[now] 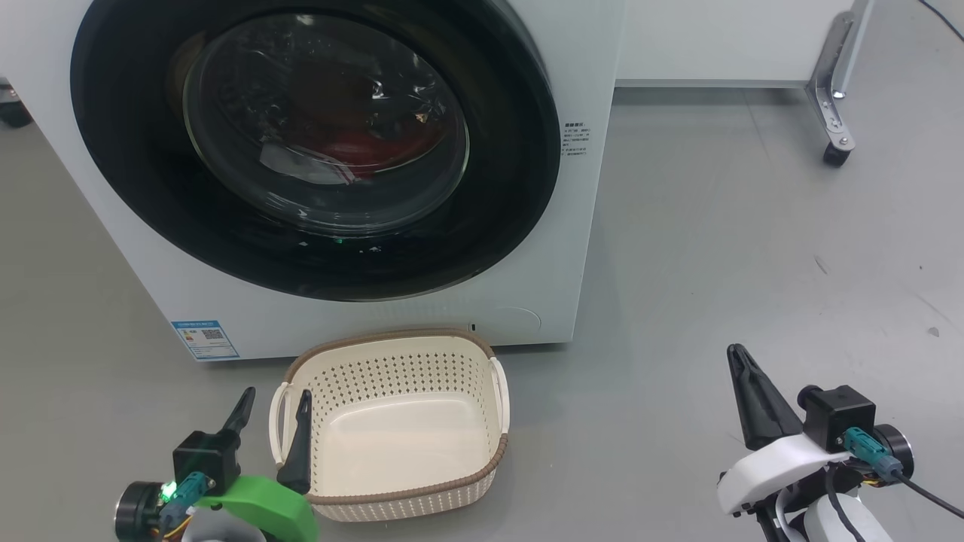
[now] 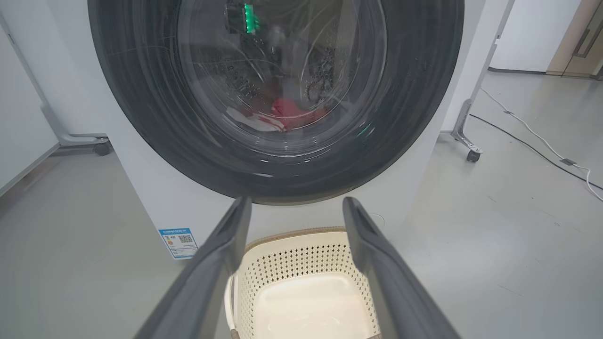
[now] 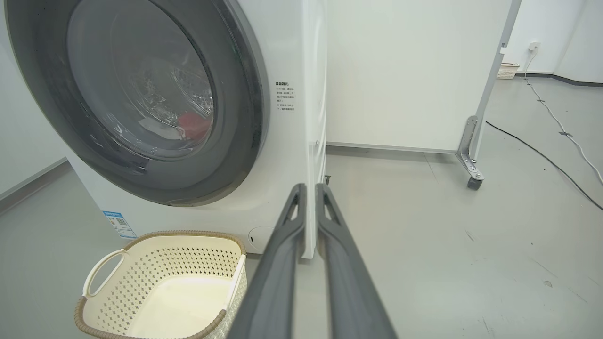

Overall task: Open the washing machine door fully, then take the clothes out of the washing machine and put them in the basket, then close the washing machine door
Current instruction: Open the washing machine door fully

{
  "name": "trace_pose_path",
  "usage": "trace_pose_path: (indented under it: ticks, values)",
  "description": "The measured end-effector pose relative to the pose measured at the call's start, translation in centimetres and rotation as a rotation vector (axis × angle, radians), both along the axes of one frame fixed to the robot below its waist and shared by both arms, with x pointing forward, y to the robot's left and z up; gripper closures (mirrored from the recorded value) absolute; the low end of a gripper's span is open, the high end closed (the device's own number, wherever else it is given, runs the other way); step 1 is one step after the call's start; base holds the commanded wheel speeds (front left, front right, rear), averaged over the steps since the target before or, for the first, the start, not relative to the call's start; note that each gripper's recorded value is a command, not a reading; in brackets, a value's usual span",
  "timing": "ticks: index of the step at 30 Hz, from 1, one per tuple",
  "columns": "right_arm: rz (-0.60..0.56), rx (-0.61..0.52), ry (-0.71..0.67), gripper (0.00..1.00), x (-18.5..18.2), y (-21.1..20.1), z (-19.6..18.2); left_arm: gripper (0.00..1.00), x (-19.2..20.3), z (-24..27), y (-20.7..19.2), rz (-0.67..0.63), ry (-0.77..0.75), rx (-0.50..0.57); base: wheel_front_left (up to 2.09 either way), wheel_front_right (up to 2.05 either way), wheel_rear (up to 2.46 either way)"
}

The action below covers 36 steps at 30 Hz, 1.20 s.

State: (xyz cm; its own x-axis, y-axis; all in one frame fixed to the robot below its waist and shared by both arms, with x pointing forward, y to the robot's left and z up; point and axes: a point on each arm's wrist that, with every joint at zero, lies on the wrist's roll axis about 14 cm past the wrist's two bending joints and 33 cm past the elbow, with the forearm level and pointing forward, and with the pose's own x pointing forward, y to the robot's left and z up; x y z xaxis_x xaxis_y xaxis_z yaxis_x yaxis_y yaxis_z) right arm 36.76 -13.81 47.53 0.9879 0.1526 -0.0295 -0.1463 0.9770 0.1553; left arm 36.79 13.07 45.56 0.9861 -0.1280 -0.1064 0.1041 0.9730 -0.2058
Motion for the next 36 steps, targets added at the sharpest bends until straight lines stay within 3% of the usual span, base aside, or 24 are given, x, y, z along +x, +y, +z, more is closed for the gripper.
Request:
trace_pose_path:
  ticks: [6,11,20,25,30,36]
  values:
    - [0.000,0.007,0.000,1.00,0.0,-0.1,0.0,0.00,0.2,0.2,0.0,0.000,-0.006,0.000,0.00,0.00,0.00]
    - [-0.062,0.141,0.007,1.00,0.4,-1.0,0.2,0.00,0.3,0.3,0.1,0.006,-0.008,-0.001,0.00,0.00,0.00]
    - [-0.186,0.494,0.039,1.00,1.9,-3.2,-0.3,0.00,0.9,0.3,0.2,0.011,-0.011,-0.003,0.00,0.00,0.00]
    - [-0.214,0.766,0.078,1.00,4.6,-3.8,0.3,0.00,2.2,1.0,0.0,0.005,-0.036,-0.001,0.00,0.00,0.00]
    - [-0.154,1.054,0.150,1.00,7.7,-2.3,1.1,0.00,3.5,1.4,-0.1,0.002,-0.052,0.002,0.00,0.00,0.00]
    - [-0.014,1.313,0.187,1.00,11.8,-0.1,4.0,0.00,4.9,1.2,-0.1,-0.002,-0.055,0.003,0.00,0.00,0.00]
